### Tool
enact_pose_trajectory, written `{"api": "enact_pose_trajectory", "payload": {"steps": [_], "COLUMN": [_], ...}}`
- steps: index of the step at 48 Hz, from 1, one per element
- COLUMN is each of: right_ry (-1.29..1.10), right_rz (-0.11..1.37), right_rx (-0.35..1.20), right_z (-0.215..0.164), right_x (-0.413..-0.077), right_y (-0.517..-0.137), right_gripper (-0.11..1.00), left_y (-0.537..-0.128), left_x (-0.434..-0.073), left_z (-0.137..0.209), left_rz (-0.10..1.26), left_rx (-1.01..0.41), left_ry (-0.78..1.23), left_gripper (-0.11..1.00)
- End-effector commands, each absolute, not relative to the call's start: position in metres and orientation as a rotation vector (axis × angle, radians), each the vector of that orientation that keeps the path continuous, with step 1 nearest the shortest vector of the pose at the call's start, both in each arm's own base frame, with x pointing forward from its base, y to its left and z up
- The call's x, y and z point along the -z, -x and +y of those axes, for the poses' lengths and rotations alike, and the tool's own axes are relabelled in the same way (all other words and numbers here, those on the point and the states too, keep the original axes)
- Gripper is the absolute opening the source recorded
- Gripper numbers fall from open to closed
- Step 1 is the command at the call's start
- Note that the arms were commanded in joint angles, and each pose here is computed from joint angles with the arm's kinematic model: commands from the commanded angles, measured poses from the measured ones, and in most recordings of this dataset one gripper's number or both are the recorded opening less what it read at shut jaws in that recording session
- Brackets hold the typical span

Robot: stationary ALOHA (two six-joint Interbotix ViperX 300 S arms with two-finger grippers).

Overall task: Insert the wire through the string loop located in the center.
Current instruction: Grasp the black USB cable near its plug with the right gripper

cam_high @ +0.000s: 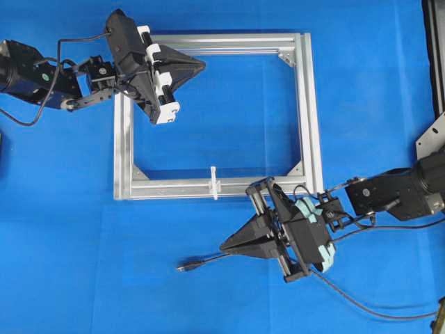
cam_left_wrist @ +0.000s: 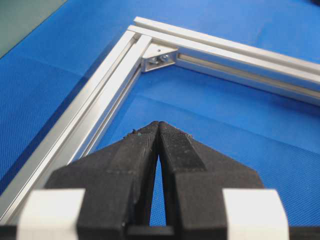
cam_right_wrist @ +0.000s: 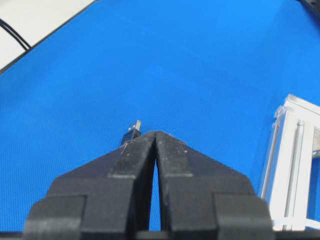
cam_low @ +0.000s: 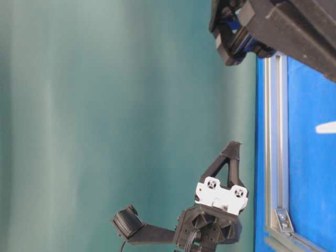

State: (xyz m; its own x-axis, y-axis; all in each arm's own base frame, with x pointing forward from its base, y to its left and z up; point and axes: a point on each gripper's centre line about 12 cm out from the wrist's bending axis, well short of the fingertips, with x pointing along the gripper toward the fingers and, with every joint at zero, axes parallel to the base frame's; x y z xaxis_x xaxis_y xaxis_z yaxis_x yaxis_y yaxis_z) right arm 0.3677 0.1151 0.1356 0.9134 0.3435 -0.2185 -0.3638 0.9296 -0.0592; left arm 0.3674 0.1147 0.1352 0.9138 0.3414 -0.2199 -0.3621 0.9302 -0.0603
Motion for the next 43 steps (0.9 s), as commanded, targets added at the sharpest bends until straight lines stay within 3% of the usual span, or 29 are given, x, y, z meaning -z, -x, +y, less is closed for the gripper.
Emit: {"api": "enact_pose_trajectory", "payload": {"steps": [1, 7, 30, 36, 43], "right_ry": [0.094, 0.108, 0.05, 0.04, 0.038], "right_rz": [0.128, 0.134, 0.152, 0.162, 0.16], "right_rx": [-0.372, -0.388, -0.386, -0.387, -0.39], "right_z": [0.1188, 0.1209, 0.1216, 0.1227, 0.1241], "right_x": [-0.1623, -0.1624, -0.163, -0.1624, -0.1632], "right_y": [-0.371, -0.3703, -0.3718, -0.3717, -0.3721], "right_gripper": [0.0, -0.05, -0.03, 0.17, 0.58], "left_y": [-0.3692, -0.3659, -0.3662, -0.3662, -0.3654], "left_x": [-0.1556, -0.1532, -0.1538, -0.1538, -0.1529], "left_z": [0.1119, 0.1112, 0.1104, 0.1104, 0.1101], "left_rz": [0.154, 0.163, 0.162, 0.162, 0.165], "left_rx": [-0.344, -0.346, -0.342, -0.342, -0.342], "left_ry": [0.087, 0.09, 0.086, 0.086, 0.087], "left_gripper": [0.0, 0.0, 0.0, 0.0, 0.0]}}
